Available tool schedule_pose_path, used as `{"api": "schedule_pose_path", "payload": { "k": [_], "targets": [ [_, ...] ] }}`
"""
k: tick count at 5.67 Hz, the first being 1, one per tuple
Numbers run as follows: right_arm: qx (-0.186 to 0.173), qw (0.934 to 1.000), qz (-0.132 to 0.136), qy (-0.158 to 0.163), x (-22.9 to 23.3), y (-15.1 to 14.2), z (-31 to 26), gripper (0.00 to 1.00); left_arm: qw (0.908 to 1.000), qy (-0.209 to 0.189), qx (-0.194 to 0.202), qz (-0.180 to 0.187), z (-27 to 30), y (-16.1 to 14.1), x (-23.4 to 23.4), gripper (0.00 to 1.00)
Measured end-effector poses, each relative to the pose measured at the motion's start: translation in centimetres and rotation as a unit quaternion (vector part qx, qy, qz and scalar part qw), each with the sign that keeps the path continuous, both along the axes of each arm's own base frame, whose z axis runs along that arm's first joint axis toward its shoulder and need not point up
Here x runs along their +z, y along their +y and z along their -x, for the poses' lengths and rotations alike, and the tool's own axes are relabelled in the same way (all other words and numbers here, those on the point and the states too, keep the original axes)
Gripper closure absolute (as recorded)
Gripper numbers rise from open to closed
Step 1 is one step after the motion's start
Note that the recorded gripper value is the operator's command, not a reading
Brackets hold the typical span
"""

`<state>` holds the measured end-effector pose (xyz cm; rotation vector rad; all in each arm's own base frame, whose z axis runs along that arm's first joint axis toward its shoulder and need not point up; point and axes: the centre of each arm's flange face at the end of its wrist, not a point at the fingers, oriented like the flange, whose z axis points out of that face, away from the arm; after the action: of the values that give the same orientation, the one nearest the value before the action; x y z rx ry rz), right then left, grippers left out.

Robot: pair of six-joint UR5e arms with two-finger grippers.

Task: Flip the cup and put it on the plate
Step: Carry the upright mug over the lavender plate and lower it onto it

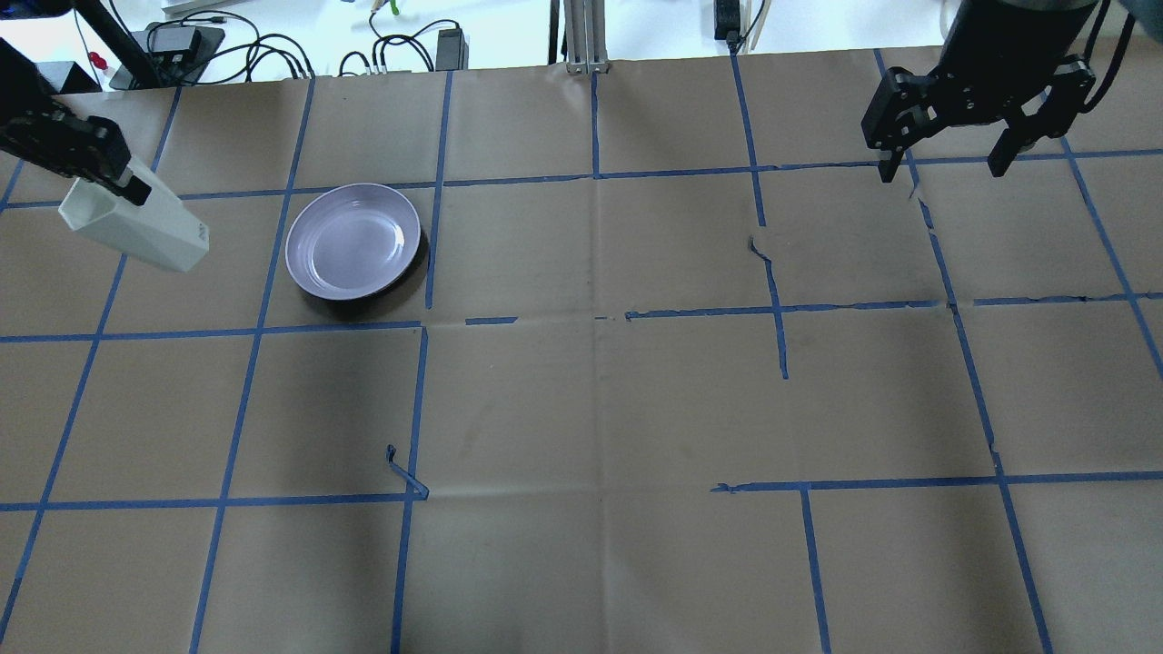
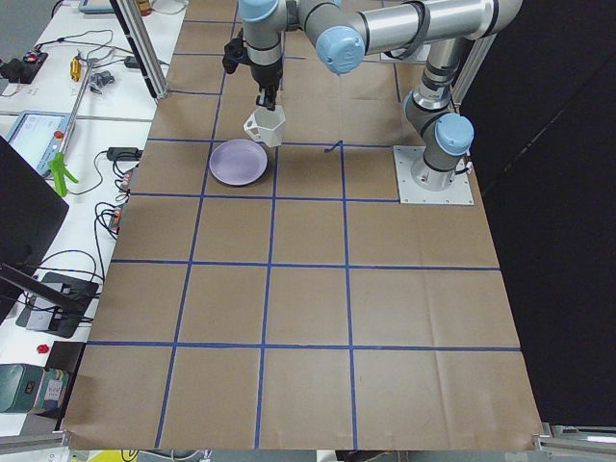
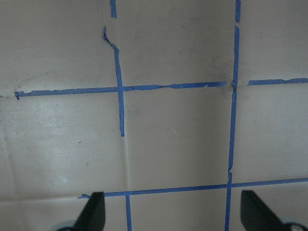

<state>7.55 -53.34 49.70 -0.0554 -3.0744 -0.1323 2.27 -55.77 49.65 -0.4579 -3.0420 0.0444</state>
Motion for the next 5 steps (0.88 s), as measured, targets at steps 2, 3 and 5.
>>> {"api": "schedule_pose_path", "payload": {
  "k": [2,3,5],
  "targets": [
    [0.0,1.0,0.0,0.0,0.0,0.0,0.0,0.0,0.9988,-0.042,-0.005,0.027,6.3,-3.3,-2.2,1.0],
    [0.0,1.0,0.0,0.0,0.0,0.0,0.0,0.0,0.9982,-0.048,-0.004,0.035,7.4,-4.5,-3.4,1.0],
    [0.0,1.0,-0.001,0.0,0.0,0.0,0.0,0.0,0.9986,-0.048,-0.015,0.017,8.4,-7.2,-8.2,1.0]
  ]
}}
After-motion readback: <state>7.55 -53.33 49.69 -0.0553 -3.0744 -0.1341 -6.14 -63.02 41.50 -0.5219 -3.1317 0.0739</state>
